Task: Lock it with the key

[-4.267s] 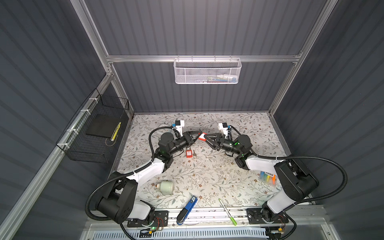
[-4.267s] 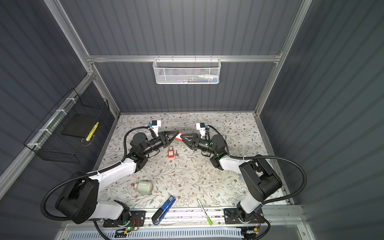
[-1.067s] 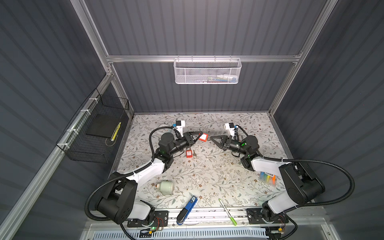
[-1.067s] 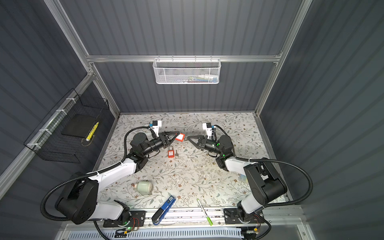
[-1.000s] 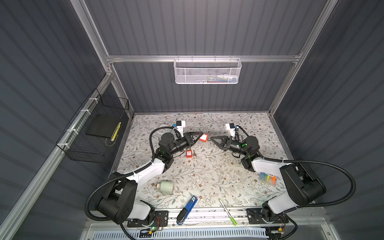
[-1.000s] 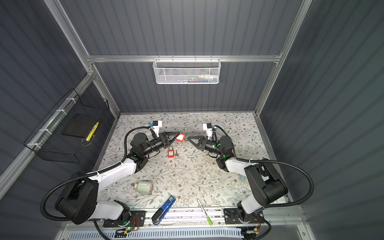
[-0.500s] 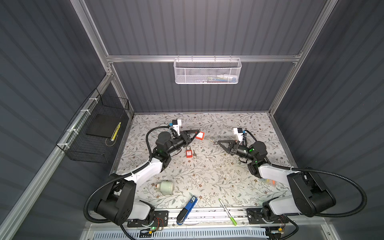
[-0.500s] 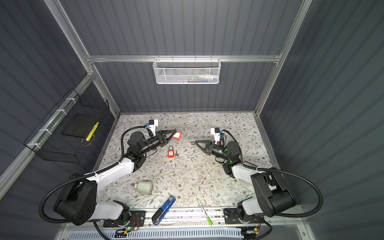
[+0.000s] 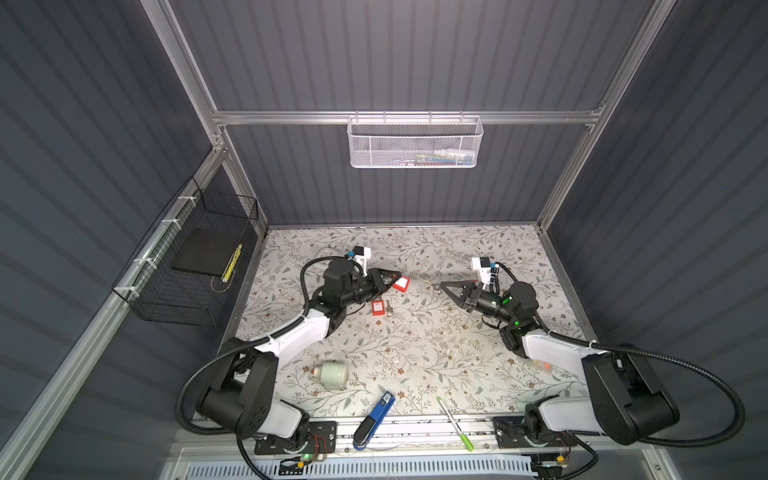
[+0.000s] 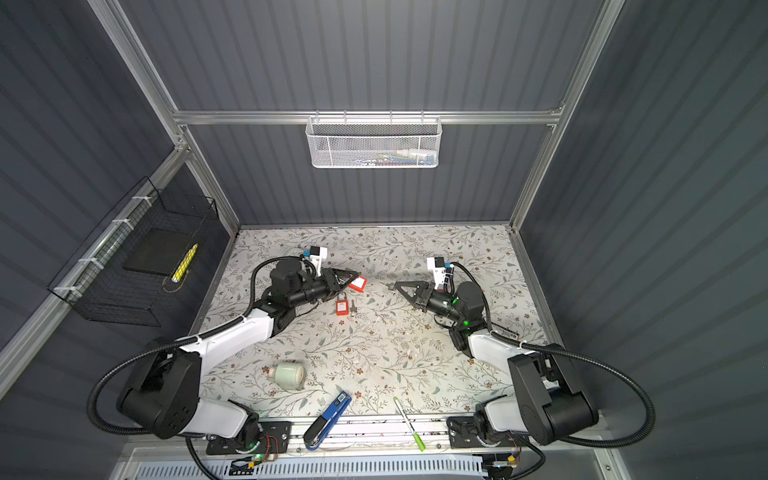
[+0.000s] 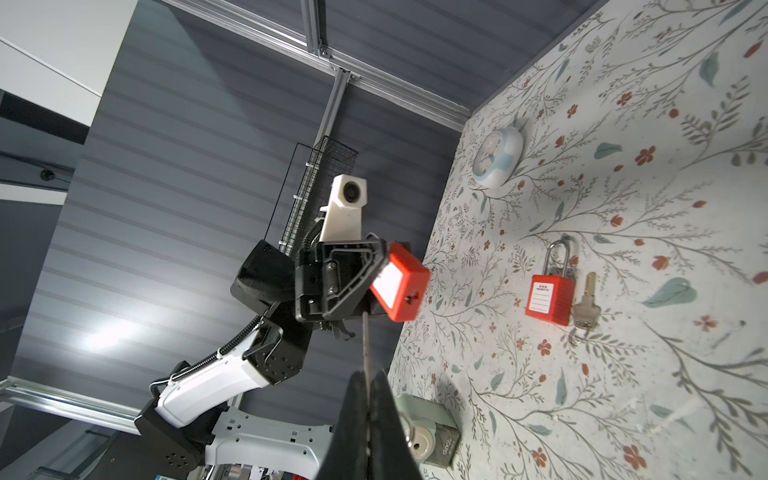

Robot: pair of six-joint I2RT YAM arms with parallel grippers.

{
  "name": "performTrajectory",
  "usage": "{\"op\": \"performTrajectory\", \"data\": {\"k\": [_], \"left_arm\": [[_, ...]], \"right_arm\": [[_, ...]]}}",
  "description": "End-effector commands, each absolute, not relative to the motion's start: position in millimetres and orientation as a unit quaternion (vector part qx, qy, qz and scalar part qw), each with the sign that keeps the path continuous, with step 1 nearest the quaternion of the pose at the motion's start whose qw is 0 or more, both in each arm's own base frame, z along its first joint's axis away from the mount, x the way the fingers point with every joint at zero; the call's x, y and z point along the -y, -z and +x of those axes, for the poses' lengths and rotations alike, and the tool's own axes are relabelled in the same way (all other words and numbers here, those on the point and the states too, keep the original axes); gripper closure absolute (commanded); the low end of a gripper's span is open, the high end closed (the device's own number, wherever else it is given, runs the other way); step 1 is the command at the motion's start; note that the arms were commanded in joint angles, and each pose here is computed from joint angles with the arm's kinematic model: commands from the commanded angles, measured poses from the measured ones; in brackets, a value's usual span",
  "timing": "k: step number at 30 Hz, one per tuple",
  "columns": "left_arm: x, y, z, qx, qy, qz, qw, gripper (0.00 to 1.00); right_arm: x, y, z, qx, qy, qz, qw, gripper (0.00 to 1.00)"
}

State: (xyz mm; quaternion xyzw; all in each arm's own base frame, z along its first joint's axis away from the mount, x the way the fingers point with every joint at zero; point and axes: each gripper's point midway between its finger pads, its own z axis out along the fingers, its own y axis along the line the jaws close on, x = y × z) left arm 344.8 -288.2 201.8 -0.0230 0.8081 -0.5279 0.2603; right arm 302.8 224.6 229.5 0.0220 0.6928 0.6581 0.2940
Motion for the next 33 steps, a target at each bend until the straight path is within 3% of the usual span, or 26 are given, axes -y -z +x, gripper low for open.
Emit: {"op": "performTrajectory", "data": {"k": [1, 13, 33], "left_arm": [[292.1, -154.4, 324.1, -0.880, 0.431, 0.042, 0.197, 1.00], [301.4, -82.6, 337.0, -0.919, 0.361, 0.076, 0.143, 1.00], [312.3, -51.9, 355.0, -0.927, 0.338, 0.105, 0.123, 1.00]], "right_arm": [[-216.8, -222.1, 303.4, -0.704, -0.641, 0.030, 0.306, 1.00], [-204.1, -224.6, 295.6, -0.722, -0.613, 0.027, 0.319, 1.00], [-198.6, -221.9, 286.7, -0.727, -0.607, 0.026, 0.320, 1.00]]}}
